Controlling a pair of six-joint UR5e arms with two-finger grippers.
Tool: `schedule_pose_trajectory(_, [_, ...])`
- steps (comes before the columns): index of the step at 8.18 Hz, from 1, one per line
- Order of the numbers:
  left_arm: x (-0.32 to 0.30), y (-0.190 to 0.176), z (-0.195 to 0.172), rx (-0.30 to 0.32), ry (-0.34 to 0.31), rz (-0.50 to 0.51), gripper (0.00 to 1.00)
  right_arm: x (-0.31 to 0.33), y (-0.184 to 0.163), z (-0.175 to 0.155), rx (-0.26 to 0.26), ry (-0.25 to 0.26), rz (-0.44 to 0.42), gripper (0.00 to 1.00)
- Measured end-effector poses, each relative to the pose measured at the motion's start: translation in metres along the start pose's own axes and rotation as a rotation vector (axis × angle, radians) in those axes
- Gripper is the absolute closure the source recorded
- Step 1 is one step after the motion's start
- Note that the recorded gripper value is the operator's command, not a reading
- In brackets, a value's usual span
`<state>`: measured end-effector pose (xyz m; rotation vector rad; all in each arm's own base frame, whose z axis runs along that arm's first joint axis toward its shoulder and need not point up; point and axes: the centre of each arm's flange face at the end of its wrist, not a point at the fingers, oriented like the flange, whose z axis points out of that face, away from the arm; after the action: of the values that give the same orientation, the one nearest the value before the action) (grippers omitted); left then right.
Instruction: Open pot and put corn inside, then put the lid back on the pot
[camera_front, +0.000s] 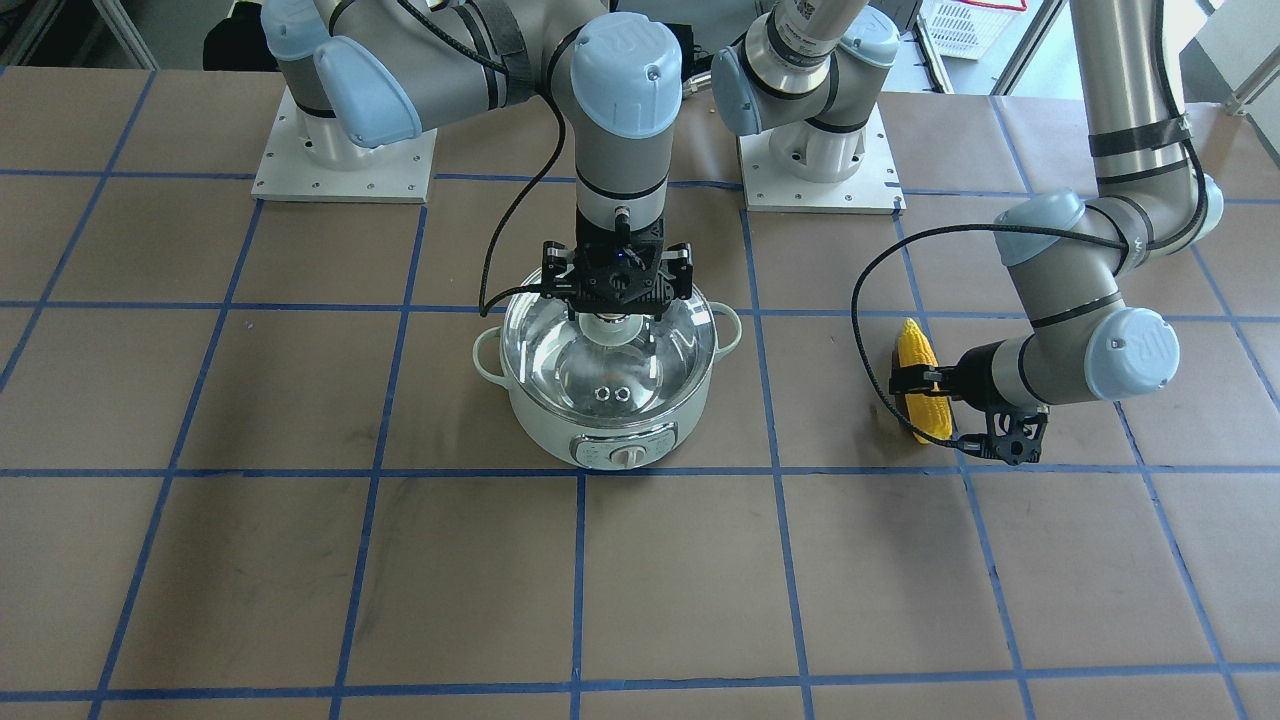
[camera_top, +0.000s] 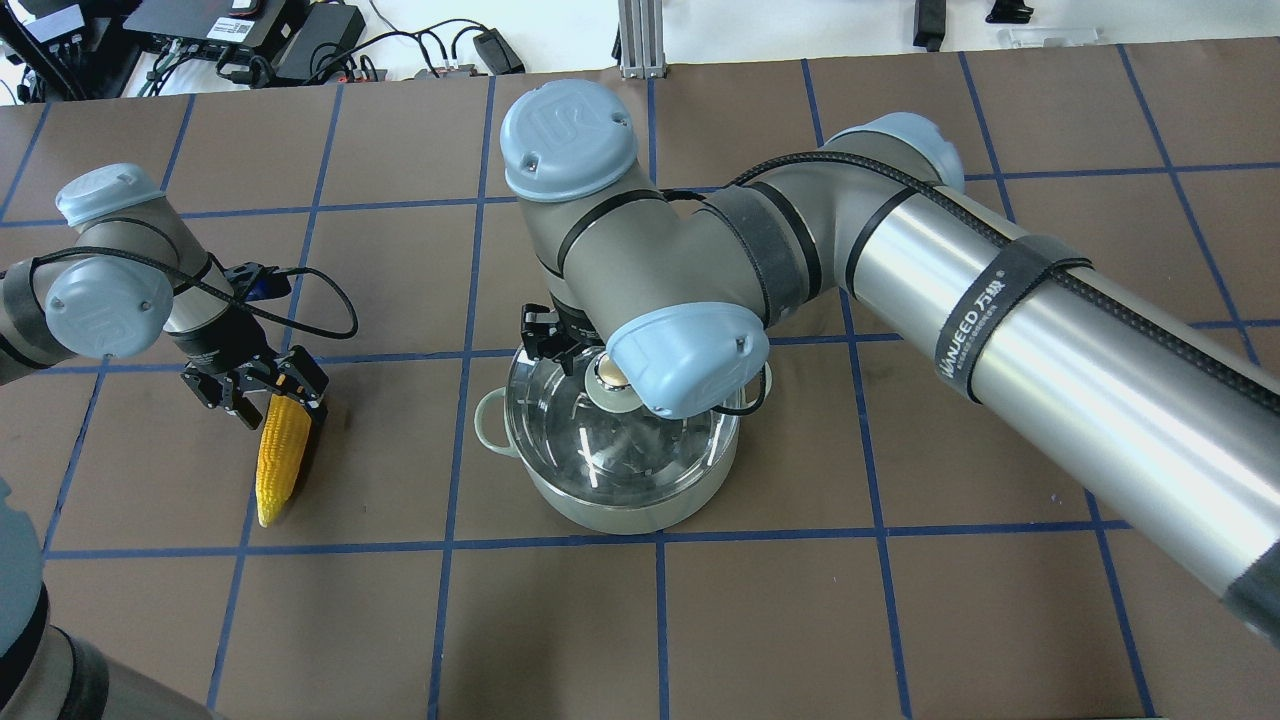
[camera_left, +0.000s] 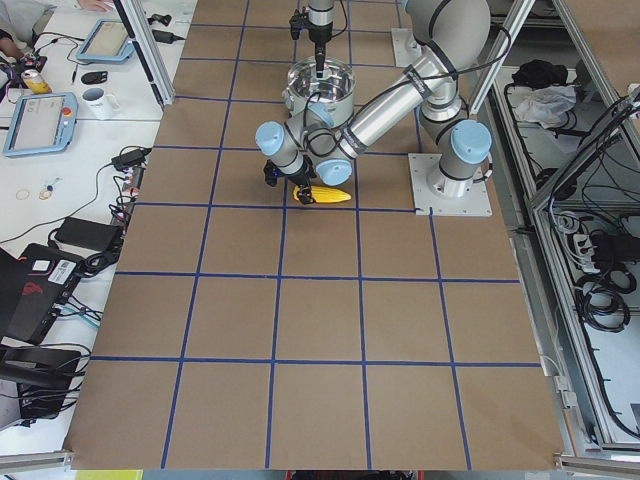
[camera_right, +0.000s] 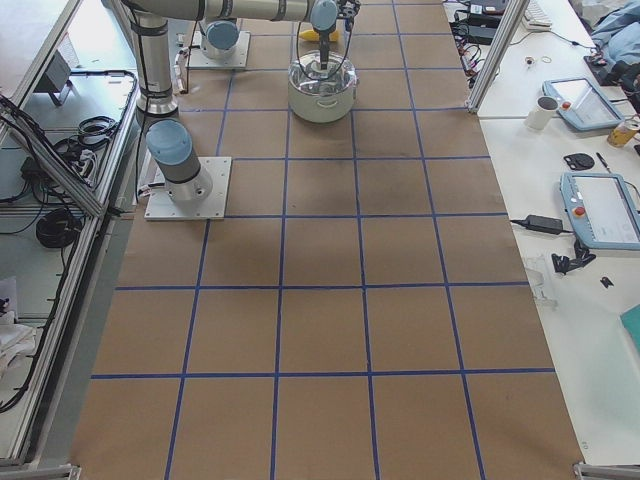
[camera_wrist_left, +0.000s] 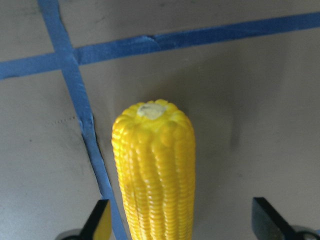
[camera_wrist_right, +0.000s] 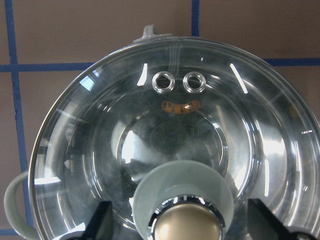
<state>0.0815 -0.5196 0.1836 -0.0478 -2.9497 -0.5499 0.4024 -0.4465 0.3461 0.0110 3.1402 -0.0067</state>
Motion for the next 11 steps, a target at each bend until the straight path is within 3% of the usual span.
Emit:
schedule_pose_trajectory(1, [-0.001, 0.000, 0.001, -0.003, -0.001, -0.028, 1.00, 0.000, 0.000, 0.000, -0.002, -0.001, 0.000, 0.23])
schedule_pose_trajectory(3, [-0.001, 0.000, -0.001, -0.002, -0.001, -0.076, 1.00, -0.001, 0.000, 0.001, -0.006, -0.003, -0.001, 0.44])
schedule_pose_trajectory(5, [0.000, 0.004, -0.011, 0.006, -0.009, -0.090, 1.00, -0.001, -0.001, 0.005, -0.012, 0.000, -0.008, 0.55])
schedule_pose_trajectory(8, [0.009, 0.028, -0.079, 0.042, -0.022, -0.196, 1.00, -0.002, -0.002, 0.006, -0.012, 0.004, -0.016, 0.83])
schedule_pose_trajectory(11, [0.034, 0.047, -0.148, 0.100, -0.035, -0.284, 1.00, 0.001, -0.007, -0.008, 0.008, 0.003, -0.012, 0.91])
